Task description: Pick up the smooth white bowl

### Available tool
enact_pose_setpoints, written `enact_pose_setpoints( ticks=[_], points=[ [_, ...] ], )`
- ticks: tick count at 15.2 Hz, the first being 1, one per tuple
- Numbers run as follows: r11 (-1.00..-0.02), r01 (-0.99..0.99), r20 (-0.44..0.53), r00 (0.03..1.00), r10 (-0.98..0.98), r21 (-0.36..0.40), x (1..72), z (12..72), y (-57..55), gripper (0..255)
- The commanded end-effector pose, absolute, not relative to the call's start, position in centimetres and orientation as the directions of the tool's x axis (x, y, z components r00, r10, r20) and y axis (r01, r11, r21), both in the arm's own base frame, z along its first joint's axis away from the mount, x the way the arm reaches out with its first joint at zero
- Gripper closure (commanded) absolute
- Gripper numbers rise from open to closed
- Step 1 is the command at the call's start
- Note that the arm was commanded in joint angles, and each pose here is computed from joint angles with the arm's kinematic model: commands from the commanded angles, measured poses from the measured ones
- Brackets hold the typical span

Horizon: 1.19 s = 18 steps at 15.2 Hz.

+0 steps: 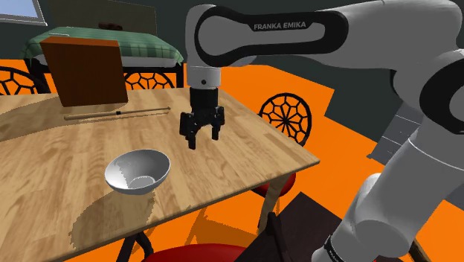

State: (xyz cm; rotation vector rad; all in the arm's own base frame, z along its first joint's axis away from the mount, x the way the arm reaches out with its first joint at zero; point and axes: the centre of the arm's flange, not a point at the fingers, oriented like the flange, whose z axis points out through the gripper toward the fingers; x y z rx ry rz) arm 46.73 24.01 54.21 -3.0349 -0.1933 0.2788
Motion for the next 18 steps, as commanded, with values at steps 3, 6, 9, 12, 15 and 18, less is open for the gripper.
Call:
enact_pose_setpoints(
  ticks=[3, 6, 9, 12, 15, 18],
  points=[
    [-0.988, 0.115, -0.167, 0.977, 0.132, -0.107, 50.2, 54.0, 28.1, 0],
    [-0.987, 0.114, -0.161, 0.978, 0.132, -0.113, 52.7, 54.2, 31.0, 0],
    [-0.987, 0.114, -0.158, 0.979, 0.131, -0.116, 54.0, 53.8, 32.5, 0],
    [-0.987, 0.114, -0.158, 0.979, 0.131, -0.116, 54.0, 52.2, 32.5, 0],
    [-0.987, 0.114, -0.158, 0.979, 0.131, -0.116, 54.0, 50.6, 32.5, 0],
    [-0.987, 0.114, -0.158, 0.979, 0.131, -0.116, 54.0, 50.2, 32.5, 255]
  ],
)
